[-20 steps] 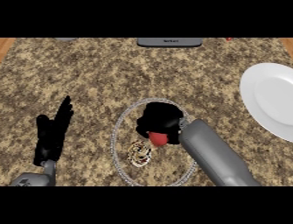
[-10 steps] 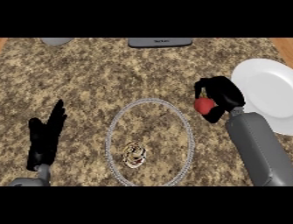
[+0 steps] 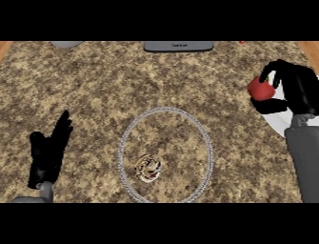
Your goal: Pick the bell pepper from the placemat and place it in the plate
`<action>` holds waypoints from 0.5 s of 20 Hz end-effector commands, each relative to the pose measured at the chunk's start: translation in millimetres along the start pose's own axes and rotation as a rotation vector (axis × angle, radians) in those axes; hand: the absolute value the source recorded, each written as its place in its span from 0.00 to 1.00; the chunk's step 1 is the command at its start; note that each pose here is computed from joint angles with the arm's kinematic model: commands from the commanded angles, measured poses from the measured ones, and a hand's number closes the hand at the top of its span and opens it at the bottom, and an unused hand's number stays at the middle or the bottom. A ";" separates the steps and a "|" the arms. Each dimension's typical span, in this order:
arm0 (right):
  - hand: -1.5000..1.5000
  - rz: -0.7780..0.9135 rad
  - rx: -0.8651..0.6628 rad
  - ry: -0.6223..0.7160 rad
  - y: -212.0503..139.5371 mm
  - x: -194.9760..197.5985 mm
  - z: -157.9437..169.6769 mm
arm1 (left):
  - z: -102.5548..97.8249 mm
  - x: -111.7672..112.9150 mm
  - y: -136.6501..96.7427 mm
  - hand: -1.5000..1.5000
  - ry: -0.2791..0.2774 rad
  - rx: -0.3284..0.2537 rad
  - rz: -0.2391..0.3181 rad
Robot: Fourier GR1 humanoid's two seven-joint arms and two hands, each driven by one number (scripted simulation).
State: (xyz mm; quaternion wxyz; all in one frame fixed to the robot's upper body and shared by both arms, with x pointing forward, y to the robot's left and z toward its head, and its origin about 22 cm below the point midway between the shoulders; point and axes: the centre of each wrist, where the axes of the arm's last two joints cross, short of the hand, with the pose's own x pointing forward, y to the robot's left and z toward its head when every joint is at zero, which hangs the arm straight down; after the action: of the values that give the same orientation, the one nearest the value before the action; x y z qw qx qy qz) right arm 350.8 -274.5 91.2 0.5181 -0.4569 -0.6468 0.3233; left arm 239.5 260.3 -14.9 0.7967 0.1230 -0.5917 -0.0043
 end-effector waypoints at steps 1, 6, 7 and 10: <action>1.00 0.010 -0.143 0.098 -34.8 -7.7 12.2 | 2.7 18.4 -8.2 0.50 -0.007 -0.009 0.009; 1.00 -0.014 -0.166 0.224 -55.3 -34.2 -1.6 | -0.6 -5.9 3.1 0.50 -0.015 -0.018 0.011; 1.00 -0.008 -0.138 0.241 -51.8 -51.9 -1.7 | -10.7 7.3 -10.7 0.50 -0.019 -0.022 0.010; 1.00 -0.003 -0.150 0.270 -62.3 -83.7 5.4 | -9.4 7.3 -23.3 0.50 -0.026 -0.032 0.001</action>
State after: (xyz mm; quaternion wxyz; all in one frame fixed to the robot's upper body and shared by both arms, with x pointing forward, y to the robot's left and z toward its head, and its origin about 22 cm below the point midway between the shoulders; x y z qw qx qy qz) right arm 340.4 -342.3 112.3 0.5542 -0.5206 -0.6096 0.2240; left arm 251.9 250.0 -12.3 0.7935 0.1135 -0.5977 -0.0127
